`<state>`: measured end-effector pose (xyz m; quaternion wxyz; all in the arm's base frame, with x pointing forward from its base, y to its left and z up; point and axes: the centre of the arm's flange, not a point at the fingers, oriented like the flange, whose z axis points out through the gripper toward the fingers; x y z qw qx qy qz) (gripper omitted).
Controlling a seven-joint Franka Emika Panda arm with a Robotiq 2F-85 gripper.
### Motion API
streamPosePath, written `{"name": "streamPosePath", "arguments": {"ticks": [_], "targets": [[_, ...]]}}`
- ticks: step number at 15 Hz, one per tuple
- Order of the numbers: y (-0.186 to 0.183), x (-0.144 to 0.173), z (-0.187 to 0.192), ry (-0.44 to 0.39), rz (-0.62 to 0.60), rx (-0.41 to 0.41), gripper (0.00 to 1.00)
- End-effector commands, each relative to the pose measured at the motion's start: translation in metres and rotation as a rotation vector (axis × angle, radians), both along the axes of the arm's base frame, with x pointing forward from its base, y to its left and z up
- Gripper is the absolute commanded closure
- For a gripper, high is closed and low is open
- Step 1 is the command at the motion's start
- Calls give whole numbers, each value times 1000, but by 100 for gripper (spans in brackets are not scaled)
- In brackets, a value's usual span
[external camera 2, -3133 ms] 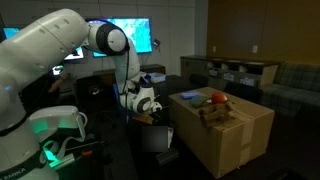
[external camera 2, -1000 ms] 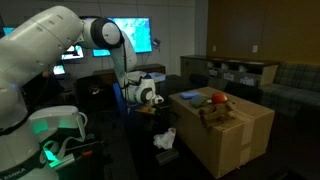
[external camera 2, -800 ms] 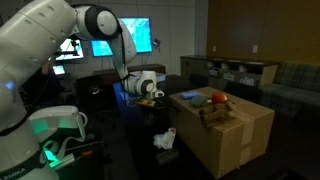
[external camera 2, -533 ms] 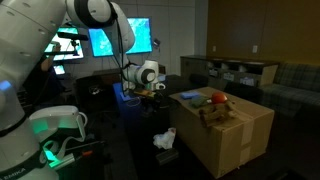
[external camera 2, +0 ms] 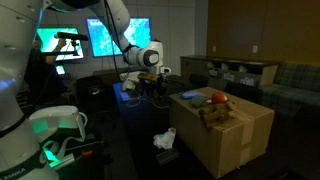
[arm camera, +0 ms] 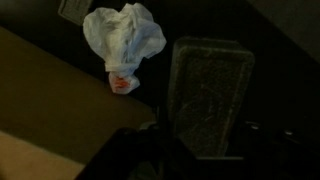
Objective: Swap the things on the box with the things on the table
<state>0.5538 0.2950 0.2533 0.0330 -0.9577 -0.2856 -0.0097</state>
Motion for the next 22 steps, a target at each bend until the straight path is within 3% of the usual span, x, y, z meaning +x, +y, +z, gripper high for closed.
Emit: {"name": "streamPosePath", "arguments": {"ticks": [1, 5, 11, 19, 22], "targets": [[-19, 27, 46, -95, -116, 38, 68], [-44, 80, 79, -209, -240, 71, 68], [-80, 172, 91, -354, -376, 103, 68], [-108, 273, 44, -431, -441, 107, 68], [-118, 296, 22, -460, -460, 102, 68]]}}
